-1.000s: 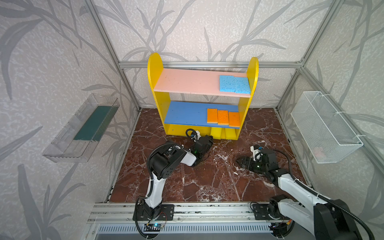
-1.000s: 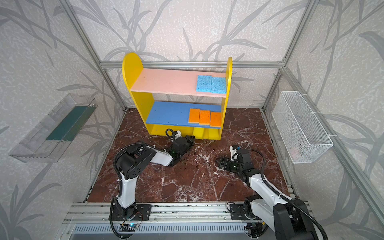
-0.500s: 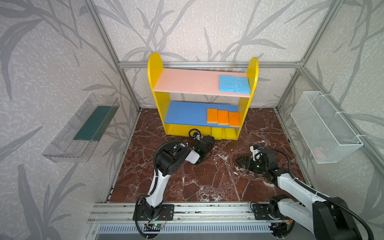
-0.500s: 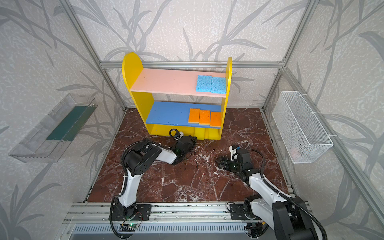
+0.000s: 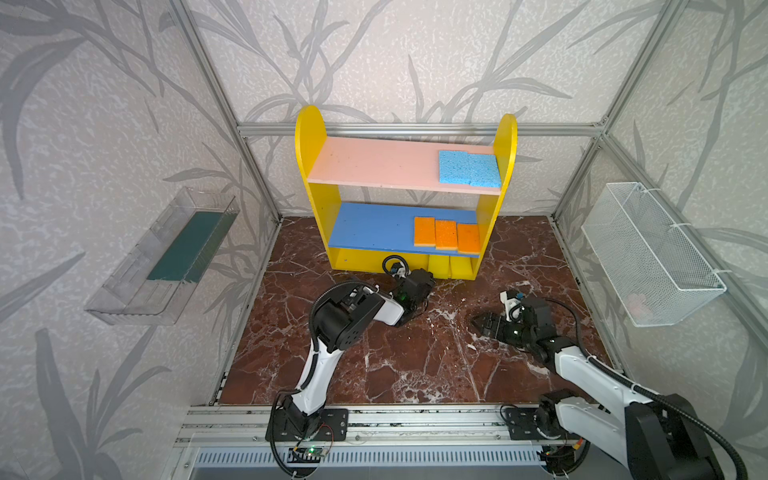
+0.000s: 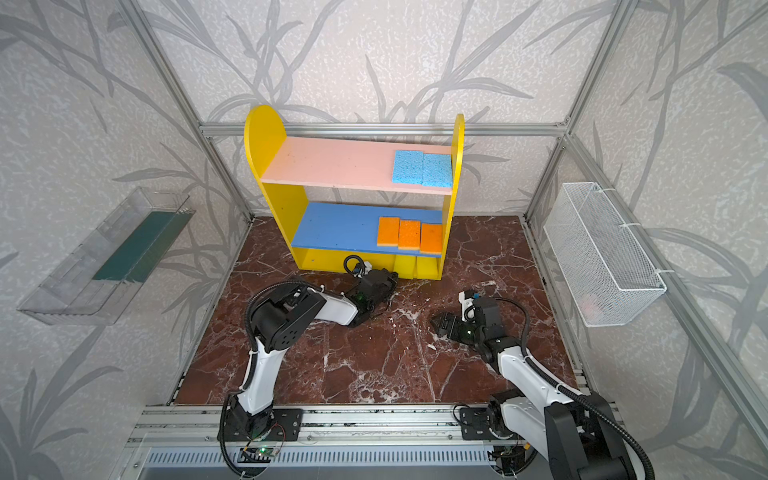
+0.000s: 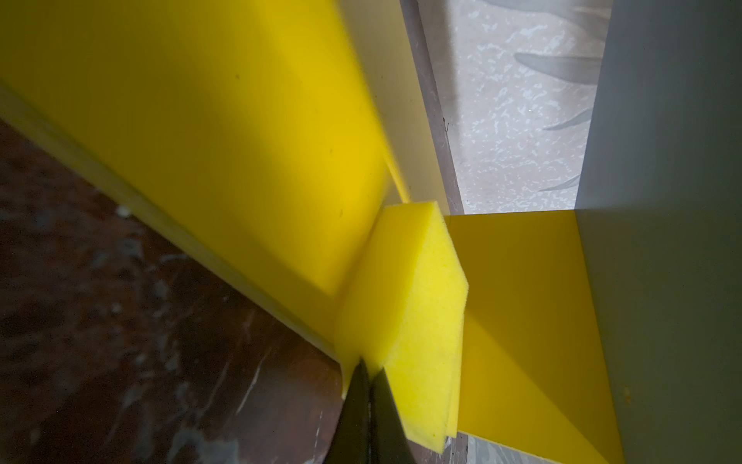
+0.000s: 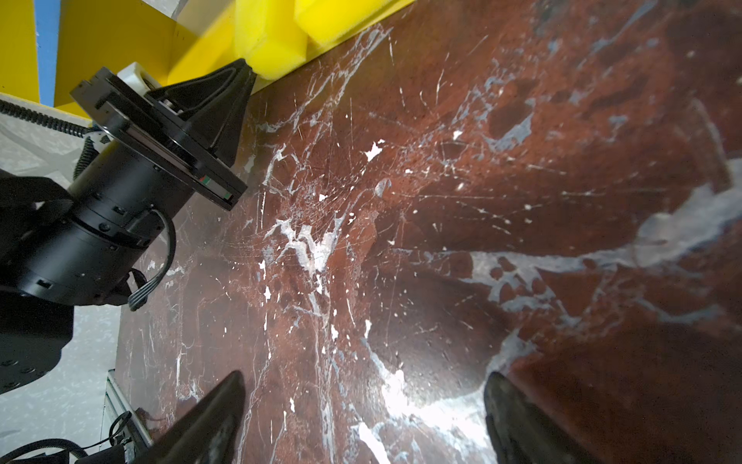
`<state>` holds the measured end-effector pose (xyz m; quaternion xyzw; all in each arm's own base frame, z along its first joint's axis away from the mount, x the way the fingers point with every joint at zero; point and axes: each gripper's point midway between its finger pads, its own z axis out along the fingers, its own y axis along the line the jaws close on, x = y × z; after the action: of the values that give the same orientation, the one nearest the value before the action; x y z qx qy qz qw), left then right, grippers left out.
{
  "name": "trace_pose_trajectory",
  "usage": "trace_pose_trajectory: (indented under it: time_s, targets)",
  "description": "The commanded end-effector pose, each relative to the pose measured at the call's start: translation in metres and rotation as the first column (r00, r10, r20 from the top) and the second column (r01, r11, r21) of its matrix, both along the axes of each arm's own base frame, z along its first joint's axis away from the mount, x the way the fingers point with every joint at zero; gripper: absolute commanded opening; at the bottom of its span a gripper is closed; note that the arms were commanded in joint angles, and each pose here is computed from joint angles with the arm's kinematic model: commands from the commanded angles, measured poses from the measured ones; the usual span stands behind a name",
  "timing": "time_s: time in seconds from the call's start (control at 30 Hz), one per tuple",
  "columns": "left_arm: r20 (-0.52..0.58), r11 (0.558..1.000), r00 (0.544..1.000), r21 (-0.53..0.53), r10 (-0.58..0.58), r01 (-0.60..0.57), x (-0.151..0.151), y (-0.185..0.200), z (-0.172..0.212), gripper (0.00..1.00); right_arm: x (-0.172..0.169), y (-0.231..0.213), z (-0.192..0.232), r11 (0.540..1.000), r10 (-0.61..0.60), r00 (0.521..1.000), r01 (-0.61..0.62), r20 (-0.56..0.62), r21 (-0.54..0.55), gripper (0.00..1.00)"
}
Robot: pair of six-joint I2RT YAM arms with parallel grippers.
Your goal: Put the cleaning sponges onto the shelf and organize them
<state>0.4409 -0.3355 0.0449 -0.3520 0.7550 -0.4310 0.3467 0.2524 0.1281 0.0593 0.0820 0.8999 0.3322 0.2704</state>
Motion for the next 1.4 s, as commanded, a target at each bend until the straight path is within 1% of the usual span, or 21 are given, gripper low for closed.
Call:
trace_pose_trajectory:
  time_s: [0.0, 0.2, 0.53, 0.77, 0.93, 1.37]
  targets:
    - [-0.029, 1.0, 0.999, 0.002, 0.017, -0.017, 0.0, -0.004, -0.008, 0.0, -0.002, 0.003, 0.0, 1.0, 0.014, 1.0, -0.014, 0.005, 0.012, 0.91]
    - [-0.026, 1.0, 1.0, 0.004, 0.003, -0.003, 0.003, -0.014, -0.005, 0.0, -0.002, 0.003, -0.001, 1.0, 0.013, 1.0, -0.013, 0.003, 0.013, 0.91]
    - [-0.038, 1.0, 0.999, 0.015, 0.004, -0.003, 0.005, -0.016, -0.006, 0.0, -0.002, 0.004, -0.001, 1.0, 0.015, 1.0, -0.015, 0.0, 0.017, 0.91]
    - [-0.049, 0.999, 0.998, 0.026, 0.035, -0.034, 0.006, -0.002, -0.011, 0.0, -0.002, 0.003, -0.001, 1.0, 0.014, 1.0, -0.014, 0.002, 0.015, 0.91]
    - [-0.044, 0.998, 0.999, 0.055, 0.03, -0.027, 0.008, -0.001, -0.007, 0.0, -0.002, 0.004, -0.001, 1.0, 0.016, 1.0, -0.016, 0.001, 0.019, 0.91]
    - [-0.015, 0.996, 0.999, 0.08, 0.036, -0.035, 0.016, 0.003, 0.009, 0.0, -0.002, 0.004, -0.002, 1.0, 0.014, 1.0, -0.014, 0.001, 0.017, 0.91]
